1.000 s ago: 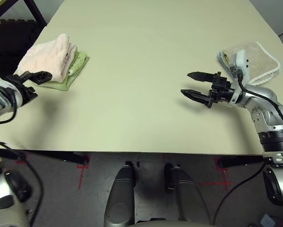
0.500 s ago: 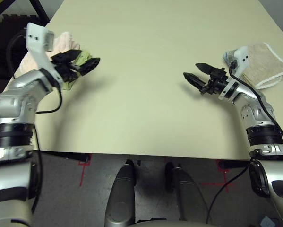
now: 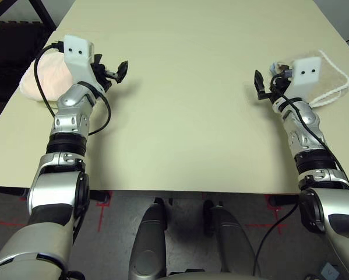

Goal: Fold the towel and set it aside.

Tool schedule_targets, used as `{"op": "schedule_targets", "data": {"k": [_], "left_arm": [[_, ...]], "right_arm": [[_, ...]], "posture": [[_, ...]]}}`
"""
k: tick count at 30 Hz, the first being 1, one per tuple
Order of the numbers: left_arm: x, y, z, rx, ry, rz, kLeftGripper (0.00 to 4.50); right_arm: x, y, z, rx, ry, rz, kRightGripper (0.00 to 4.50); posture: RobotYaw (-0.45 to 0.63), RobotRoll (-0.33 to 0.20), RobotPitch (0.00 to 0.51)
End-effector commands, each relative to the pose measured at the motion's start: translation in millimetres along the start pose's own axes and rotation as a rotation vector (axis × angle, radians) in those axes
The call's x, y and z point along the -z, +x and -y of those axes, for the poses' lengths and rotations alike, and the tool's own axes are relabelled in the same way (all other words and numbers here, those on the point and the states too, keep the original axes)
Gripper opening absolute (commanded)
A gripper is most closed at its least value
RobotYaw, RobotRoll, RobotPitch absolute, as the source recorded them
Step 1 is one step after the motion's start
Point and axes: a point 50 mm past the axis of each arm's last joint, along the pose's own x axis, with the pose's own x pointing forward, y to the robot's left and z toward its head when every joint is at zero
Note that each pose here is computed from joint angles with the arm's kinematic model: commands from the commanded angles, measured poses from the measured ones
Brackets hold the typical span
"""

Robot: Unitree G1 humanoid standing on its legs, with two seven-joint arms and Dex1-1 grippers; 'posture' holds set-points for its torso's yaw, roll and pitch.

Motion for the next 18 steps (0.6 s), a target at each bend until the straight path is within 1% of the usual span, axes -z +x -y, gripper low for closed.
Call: {"op": "schedule_targets", "data": {"k": [1,4,7,9,13,18], "left_arm": [[3.2,1.7,3.1,-0.036,0.016,0.028,4.49],[4.8,2.3,5.1,-0.056,-0.001,0.044,4.49],[11.4,0.7,5.3,-0.054,-0.017,0.020,4.49],[15.1,-0.8,5.4,-0.045,-0.003,0.008,4.49],[13.8,0.3,6.5,-0.036,-0.015,0.013,4.49],[12.8,-0.5,1.6,-0.053,-0.033,0.015,4.49]], "right_arm": [[7.5,-0.4,5.9,0.016,0.040,-0.019,4.50],[11.3,-1.3,7.2,-0.028,0.058,-0.029,4.50],[11.3,-0.3,11.3,-0.017,0.059,-0.035,4.50],[11.1,0.1,12.3,-0.021,0.070,-0.034,4.50],[10.7,1.0,10.9,-0.054,0.096,-0.033,4.50],[7.4,3.0,10.9,-0.061,0.097,-0.021,4.50]], "posture": [[0.03,0.000,0.193],[0.00,0.000,0.197],[-0.02,0.000,0.200],[-0.02,0.000,0.201],[-0.02,0.000,0.202],[-0.02,0.000,0.205]]}}
